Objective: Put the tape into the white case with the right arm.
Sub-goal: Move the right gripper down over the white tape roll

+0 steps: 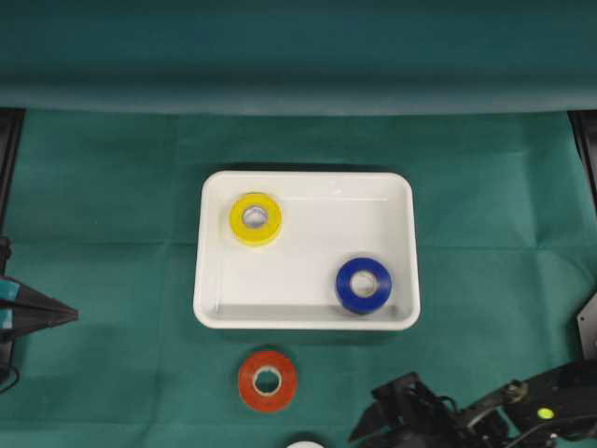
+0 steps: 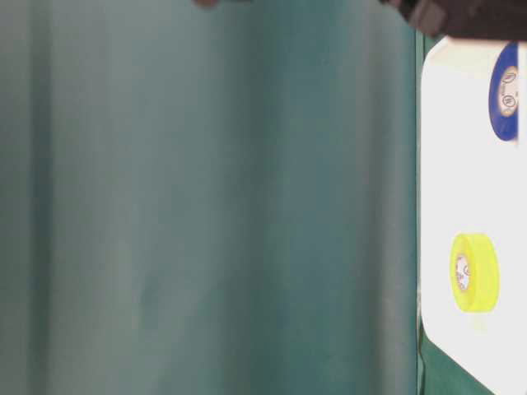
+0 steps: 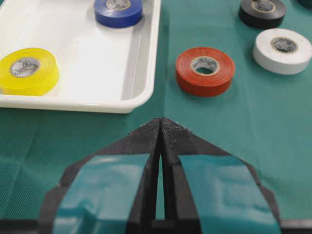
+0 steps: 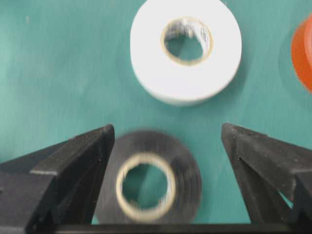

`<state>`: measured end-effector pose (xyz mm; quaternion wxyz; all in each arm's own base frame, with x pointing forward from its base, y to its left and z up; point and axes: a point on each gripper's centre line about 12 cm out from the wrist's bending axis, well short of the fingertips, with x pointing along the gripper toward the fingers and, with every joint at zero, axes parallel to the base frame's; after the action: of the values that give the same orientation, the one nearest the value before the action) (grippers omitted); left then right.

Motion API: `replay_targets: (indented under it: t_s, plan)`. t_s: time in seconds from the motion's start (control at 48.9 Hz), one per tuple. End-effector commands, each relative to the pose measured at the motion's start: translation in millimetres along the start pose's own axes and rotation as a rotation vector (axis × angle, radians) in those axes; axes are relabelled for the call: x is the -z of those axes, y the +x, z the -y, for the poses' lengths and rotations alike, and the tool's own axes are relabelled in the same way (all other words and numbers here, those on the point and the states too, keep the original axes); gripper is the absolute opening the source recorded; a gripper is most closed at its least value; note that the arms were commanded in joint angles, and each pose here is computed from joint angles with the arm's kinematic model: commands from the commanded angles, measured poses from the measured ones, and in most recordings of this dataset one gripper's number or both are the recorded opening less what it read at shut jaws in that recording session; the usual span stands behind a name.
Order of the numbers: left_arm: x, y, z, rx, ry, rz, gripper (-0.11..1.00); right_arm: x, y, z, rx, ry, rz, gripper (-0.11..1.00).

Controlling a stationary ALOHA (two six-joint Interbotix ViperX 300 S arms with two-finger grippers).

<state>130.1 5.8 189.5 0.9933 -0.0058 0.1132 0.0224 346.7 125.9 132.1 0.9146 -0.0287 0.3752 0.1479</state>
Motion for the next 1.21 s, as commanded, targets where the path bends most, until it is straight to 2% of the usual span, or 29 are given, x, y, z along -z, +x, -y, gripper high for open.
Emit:
replay_targets:
  t_s: [0.0, 0.266, 0.532, 0.778, 1.187]
  plan:
    - [-4.2, 0.9, -0.2, -0.002, 0.001, 0.008, 0.00, -20.6, 4.2, -4.7, -0.011, -0.007, 0.045, 0.62]
    - [-3.5, 1.0, -0.2, -0.002, 0.001, 0.006, 0.00, -38.7, 26.8, -8.9, -0.017, -0.011, 0.061, 0.62]
    - [-3.7, 1.0, -0.2, -0.002, 0.000, 0.008, 0.00, -44.6, 39.7, -8.5, -0.008, -0.014, 0.051, 0.62]
    - [-2.9, 1.1, -0.2, -0.002, 0.000, 0.005, 0.00, -41.6, 42.0, -7.9, -0.005, -0.008, 0.039, 0.62]
    - [-3.1, 1.1, -0.2, -0.002, 0.000, 0.006, 0.00, -26.2, 63.6, -10.2, -0.007, -0.015, -0.014, 0.63]
